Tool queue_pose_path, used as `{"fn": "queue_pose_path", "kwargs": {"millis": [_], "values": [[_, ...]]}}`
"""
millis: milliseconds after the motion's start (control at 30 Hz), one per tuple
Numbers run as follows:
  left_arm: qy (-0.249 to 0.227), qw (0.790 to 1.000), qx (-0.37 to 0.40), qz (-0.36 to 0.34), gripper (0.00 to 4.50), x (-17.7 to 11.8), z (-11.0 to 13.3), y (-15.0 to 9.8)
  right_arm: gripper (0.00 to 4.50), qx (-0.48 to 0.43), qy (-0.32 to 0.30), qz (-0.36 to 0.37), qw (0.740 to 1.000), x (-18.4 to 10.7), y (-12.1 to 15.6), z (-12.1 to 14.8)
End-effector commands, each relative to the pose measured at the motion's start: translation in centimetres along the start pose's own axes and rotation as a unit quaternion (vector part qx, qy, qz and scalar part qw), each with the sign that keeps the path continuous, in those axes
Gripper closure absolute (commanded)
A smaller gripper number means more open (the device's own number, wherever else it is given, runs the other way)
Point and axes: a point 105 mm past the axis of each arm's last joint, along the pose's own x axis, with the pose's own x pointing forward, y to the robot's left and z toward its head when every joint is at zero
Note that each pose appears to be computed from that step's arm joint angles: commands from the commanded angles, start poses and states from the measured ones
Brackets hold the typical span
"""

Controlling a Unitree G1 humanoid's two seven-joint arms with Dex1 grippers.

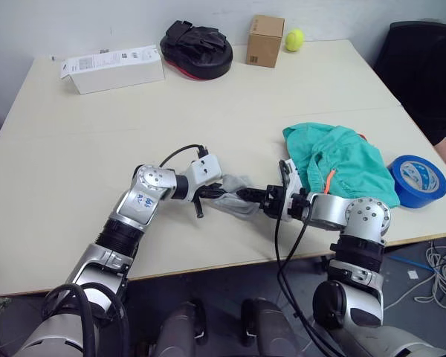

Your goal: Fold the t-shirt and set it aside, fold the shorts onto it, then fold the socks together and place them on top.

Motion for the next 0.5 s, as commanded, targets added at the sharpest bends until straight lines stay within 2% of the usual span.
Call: {"fn": "queue_pose_path", "kwargs": {"millis": [33,100,167,300,500], "values": [[0.013,1.000,-0.002,-0.009,4.50,0.3,-0.6,-0.6,3.42,0.014,0.064,-0.034,0.997,1.4,-1.7,-2.9],[0.009,1.000,-0.006,-0.009,4.50,0.2,-0.6,-0.7,4.09,0.018,0.056,-0.032,0.998,1.4,-1.9,-2.6],[-0.003,1.000,-0.019,-0.012,4.50,0.0,-0.3,-0.7,4.40,0.020,0.051,-0.032,0.998,1.3,-2.0,-2.5],[-0.041,0.997,-0.059,-0.025,3.27,-0.7,0.7,-1.0,4.40,0.019,0.046,-0.028,0.998,1.1,-1.9,-2.2],[-0.101,0.989,-0.090,-0.052,1.40,-4.8,2.6,-1.6,4.40,0.008,0.032,-0.016,0.999,0.4,-1.4,-1.4]]}}
